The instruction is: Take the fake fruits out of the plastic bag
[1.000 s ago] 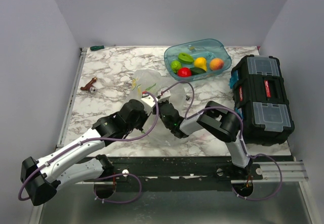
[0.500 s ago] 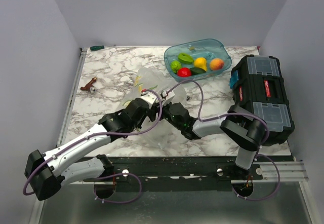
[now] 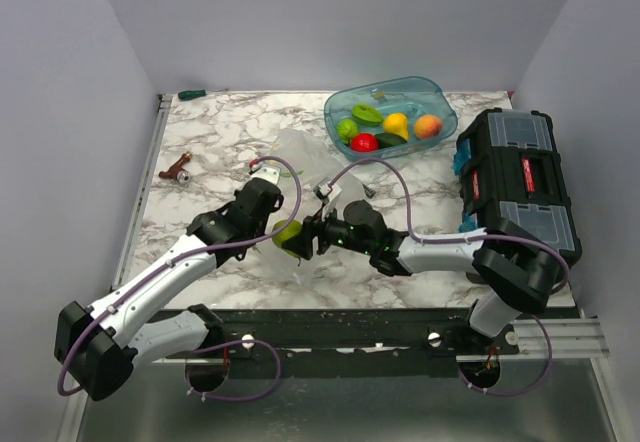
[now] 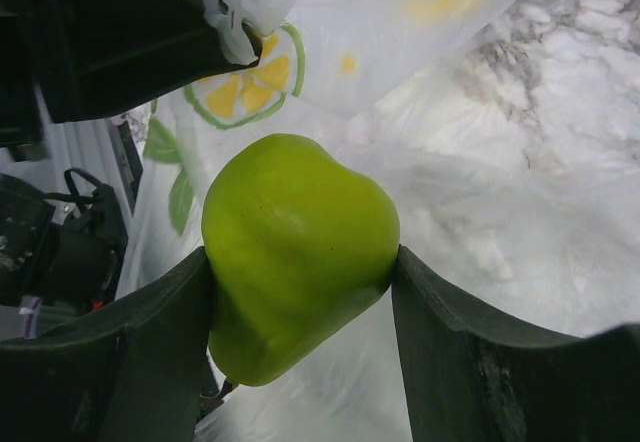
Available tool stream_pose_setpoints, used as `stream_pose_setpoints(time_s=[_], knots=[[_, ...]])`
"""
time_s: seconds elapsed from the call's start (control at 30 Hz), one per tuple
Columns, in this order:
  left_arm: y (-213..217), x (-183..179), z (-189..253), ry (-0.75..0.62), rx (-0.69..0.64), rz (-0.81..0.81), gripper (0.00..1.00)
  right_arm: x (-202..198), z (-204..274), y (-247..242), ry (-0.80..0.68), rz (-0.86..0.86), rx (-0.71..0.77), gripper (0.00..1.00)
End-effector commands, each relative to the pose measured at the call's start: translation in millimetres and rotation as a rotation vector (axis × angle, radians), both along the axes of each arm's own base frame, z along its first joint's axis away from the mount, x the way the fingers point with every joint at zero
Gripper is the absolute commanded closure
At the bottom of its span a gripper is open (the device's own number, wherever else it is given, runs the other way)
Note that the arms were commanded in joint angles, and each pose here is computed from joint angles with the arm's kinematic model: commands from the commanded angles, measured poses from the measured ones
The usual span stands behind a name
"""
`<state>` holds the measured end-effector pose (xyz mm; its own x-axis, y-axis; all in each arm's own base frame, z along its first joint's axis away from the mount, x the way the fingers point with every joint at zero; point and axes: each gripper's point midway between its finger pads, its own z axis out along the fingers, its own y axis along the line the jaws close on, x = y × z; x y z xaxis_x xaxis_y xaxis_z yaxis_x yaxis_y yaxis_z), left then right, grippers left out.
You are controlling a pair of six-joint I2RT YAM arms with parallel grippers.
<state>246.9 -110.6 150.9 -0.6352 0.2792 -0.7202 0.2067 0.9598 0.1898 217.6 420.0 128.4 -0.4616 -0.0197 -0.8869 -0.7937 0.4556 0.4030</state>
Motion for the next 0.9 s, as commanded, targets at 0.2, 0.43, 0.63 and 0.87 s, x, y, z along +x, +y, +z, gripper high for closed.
stream_pose_setpoints(time_s=[0.2,0.43,0.63,0.87], knots=[[51.9,6.0,6.6,-0.008,0.063,0.288,1.00,-14.8,56.6,-24.5,0.004,-0.035,0.077,0.82],[91.0,5.0,24.0,-0.081,0.043,0.474,1.00,-7.8,68.4,-51.8,-0.012,-0.153,0.085,0.84],[109.0,1.2,43.2,-0.180,-0.021,0.551,1.00,10.0,68.9,-83.1,-0.036,-0.326,0.036,0.90],[92.6,5.4,47.6,-0.191,-0.104,0.453,1.00,22.8,78.9,-114.8,-0.084,-0.466,-0.026,0.93]])
